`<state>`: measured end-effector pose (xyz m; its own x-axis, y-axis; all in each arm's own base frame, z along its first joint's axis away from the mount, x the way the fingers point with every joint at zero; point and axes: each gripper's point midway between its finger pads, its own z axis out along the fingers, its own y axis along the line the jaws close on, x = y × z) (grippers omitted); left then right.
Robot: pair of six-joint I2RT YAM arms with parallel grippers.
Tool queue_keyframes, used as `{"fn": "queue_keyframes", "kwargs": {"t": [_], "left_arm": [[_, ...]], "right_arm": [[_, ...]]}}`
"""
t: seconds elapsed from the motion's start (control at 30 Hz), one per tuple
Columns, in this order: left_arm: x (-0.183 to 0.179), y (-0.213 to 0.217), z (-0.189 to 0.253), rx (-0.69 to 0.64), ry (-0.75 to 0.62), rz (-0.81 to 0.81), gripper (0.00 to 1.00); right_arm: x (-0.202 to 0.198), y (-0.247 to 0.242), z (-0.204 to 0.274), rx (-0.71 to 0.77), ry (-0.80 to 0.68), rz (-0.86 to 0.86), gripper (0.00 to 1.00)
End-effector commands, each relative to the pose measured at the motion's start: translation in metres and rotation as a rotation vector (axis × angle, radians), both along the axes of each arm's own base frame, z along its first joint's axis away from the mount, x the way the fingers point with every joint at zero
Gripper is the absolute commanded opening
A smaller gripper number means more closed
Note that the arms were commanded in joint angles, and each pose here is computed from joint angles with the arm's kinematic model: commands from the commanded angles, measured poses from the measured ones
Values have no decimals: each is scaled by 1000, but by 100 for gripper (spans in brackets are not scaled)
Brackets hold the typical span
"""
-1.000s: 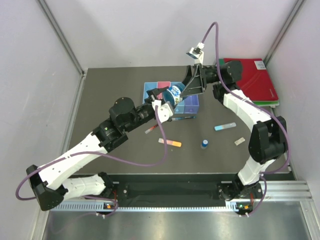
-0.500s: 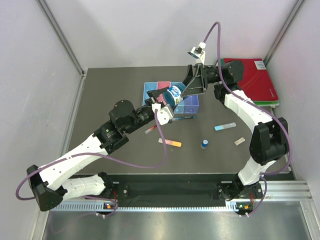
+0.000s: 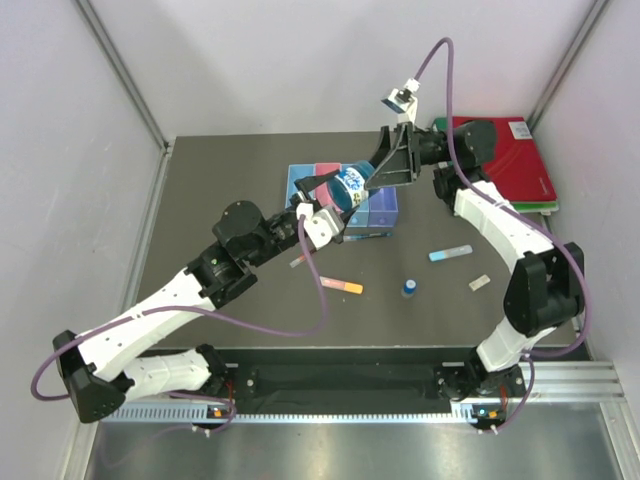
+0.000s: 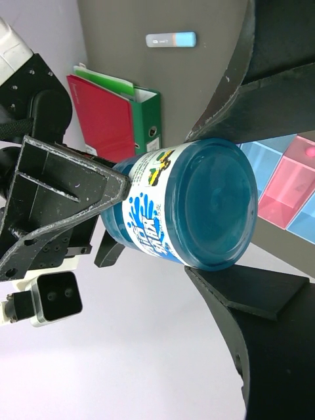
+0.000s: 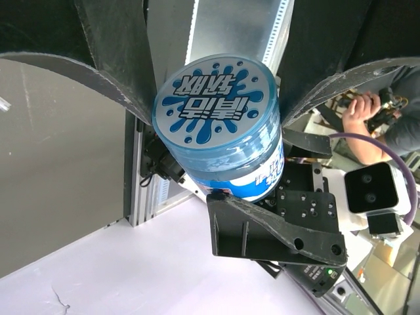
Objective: Sort the stationery into containers
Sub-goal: Place the stationery in the storage box.
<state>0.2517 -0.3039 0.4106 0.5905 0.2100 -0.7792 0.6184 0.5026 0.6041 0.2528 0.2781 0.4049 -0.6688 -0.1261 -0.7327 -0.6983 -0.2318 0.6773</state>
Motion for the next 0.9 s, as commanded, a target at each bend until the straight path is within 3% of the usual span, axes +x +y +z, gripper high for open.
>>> {"fn": "queue_keyframes", "kwargs": {"t": [0.0,0.4,0.87], "left_arm": [[17,2,15,-57,-1,58,0],[-1,-13,42,-90,-57,-42,0],[-10,-4,37,-36,-77,-43,0]], "right_arm": [[-55,-9,36,-7,-102,91,68],[-77,-15,53,3,-175,113,89],[-68,-20,47,-15,-162,97,80]]}}
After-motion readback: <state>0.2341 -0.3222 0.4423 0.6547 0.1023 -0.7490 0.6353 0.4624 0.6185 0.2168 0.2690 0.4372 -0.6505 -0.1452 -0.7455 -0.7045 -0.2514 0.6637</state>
